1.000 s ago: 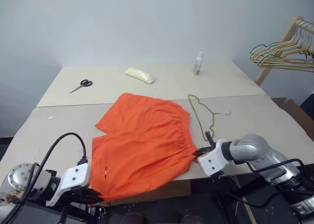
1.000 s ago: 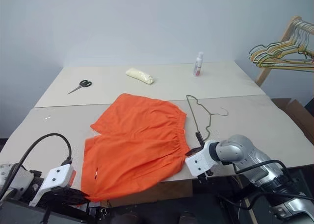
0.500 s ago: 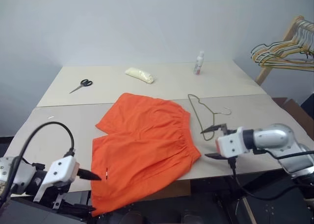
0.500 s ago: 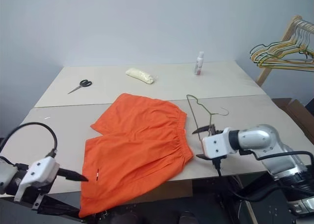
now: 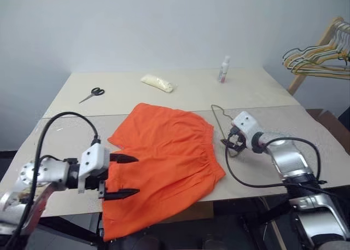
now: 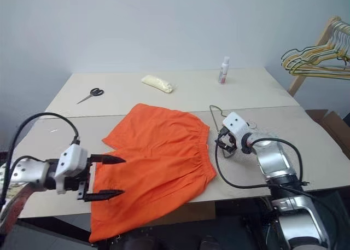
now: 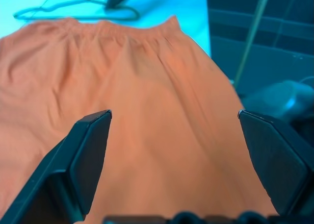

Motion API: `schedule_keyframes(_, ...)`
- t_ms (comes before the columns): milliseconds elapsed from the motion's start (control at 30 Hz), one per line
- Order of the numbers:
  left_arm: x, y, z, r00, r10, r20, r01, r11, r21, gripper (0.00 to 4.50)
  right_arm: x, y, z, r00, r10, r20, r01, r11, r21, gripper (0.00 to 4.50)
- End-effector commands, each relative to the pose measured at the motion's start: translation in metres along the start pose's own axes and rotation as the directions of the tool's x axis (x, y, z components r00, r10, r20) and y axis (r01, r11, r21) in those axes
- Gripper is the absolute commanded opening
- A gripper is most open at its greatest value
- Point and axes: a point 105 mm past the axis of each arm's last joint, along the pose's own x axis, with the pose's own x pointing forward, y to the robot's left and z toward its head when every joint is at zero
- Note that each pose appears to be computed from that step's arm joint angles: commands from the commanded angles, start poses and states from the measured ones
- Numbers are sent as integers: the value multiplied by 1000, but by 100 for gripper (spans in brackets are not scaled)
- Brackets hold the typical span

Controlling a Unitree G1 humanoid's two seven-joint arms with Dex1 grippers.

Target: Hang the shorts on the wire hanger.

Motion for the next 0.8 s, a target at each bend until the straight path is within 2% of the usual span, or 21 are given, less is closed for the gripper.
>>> schedule_keyframes(33,4,1,4,1000,-18,-10,19,999,42,448,-3,-20,0,997,-80,-15,80,997,5,450)
schedule_keyframes(233,2,12,4,1000,24,-15,-23,998,58,448,-19,-24,-33,994,-44,-105,54,994,98,450)
schedule_keyframes(367,2,11,3,1000,9,-10,-8,998,62,448,-34,-20,-48,991,-21,-135,31,997,71,450)
schedule_keyframes(433,2,10,3,1000,1,-9,0,998,64,448,-37,-19,-43,994,-13,-107,21,997,73,450)
schedule_keyframes(600,4,12,3,1000,-5,-8,6,998,66,448,-36,-20,-2,998,7,65,-18,985,170,450)
schedule_keyframes(800,7,14,5,1000,-4,-3,4,997,75,448,-13,-15,-1,999,35,39,-41,984,174,450)
